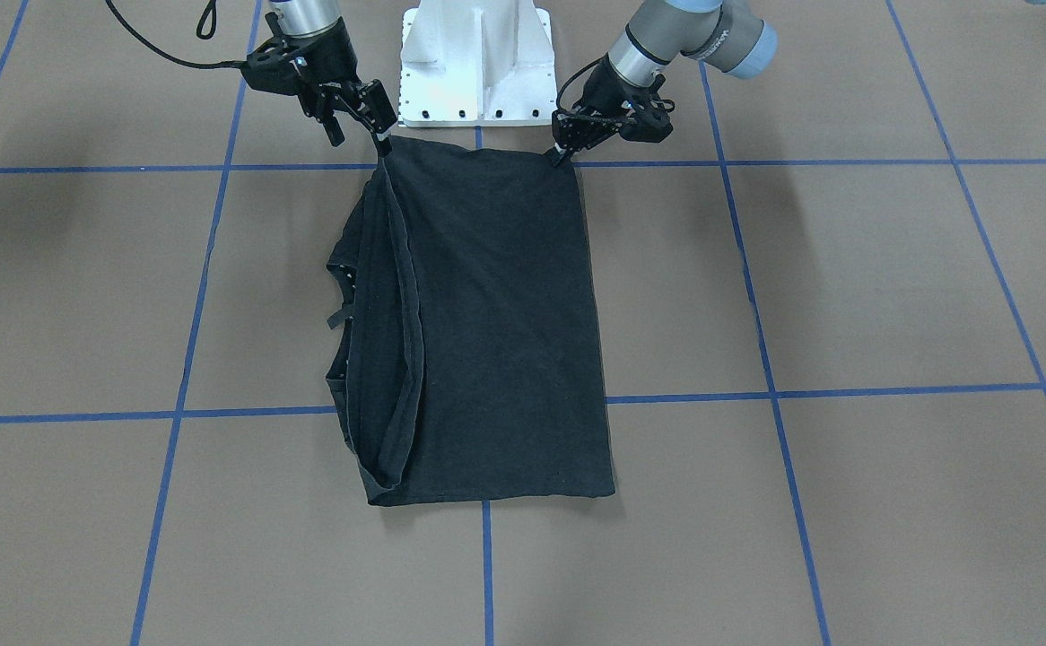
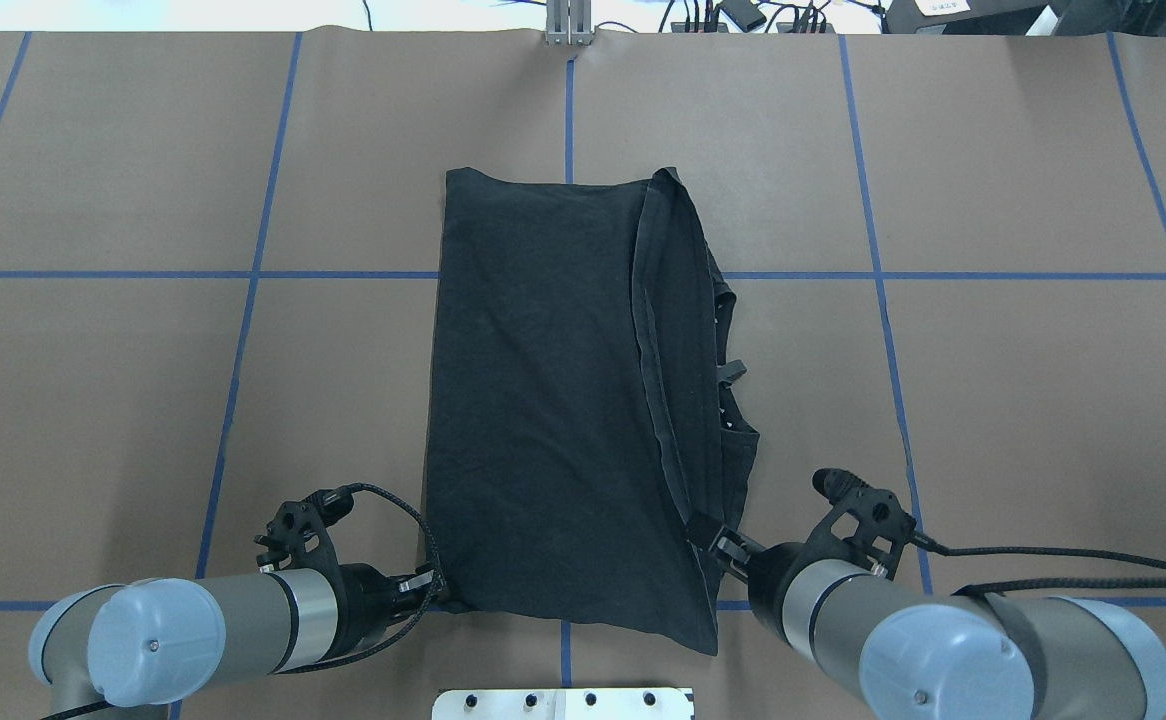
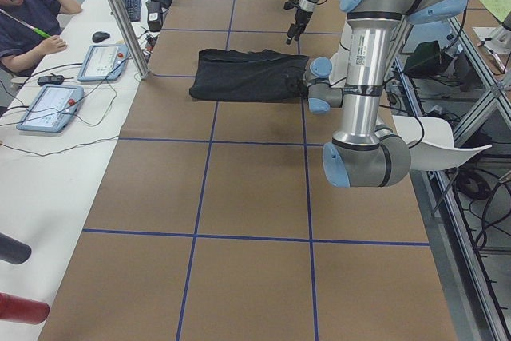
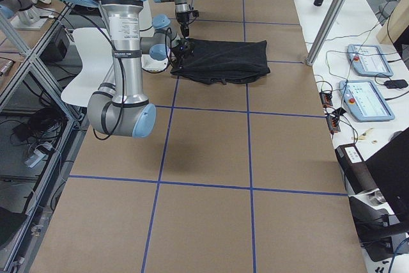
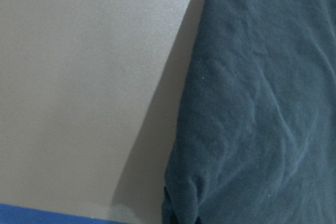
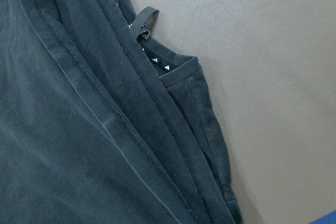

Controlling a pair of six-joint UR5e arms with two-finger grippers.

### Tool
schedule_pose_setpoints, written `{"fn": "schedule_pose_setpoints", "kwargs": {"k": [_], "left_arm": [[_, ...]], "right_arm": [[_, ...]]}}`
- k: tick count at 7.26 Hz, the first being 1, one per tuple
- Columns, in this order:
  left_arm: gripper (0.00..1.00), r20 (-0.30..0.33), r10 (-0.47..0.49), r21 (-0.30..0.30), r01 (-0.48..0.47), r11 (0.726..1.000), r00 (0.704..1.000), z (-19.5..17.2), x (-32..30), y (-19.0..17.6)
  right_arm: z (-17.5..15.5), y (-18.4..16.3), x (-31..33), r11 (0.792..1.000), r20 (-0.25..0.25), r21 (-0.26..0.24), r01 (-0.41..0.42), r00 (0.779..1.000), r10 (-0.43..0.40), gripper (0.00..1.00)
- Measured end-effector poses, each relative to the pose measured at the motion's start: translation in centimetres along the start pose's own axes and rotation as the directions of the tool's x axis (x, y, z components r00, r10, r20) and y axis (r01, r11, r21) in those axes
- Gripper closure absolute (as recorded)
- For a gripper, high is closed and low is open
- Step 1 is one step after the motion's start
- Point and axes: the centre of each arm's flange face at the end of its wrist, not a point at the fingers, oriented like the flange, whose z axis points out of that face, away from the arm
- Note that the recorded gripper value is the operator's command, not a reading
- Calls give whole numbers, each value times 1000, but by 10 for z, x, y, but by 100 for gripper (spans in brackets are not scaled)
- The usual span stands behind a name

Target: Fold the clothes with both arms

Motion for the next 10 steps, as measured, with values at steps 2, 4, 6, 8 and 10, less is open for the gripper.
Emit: {"fn": "schedule_pose_setpoints", "kwargs": {"k": [2,4,6,8,10], "left_arm": [[100,-2,1,-2,-1,1000,1000,-2,1,0],[100,-3,1,-2,-1,1000,1000,-2,1,1],[100,-7,1,-2,-1,1000,1000,-2,2,1],[100,-11,1,-4,-1,1000,1000,-3,4,2],[100,-13,1,-4,-1,1000,1000,-3,5,2]], "right_arm": [[20,23,16,999,-27,18,41,999,-40,1],[33,29,23,997,-45,36,74,996,-72,1],[42,28,24,990,-50,58,126,991,-123,1],[49,27,18,986,-50,72,149,988,-146,2],[63,30,-3,985,-40,85,151,988,-148,2]]}}
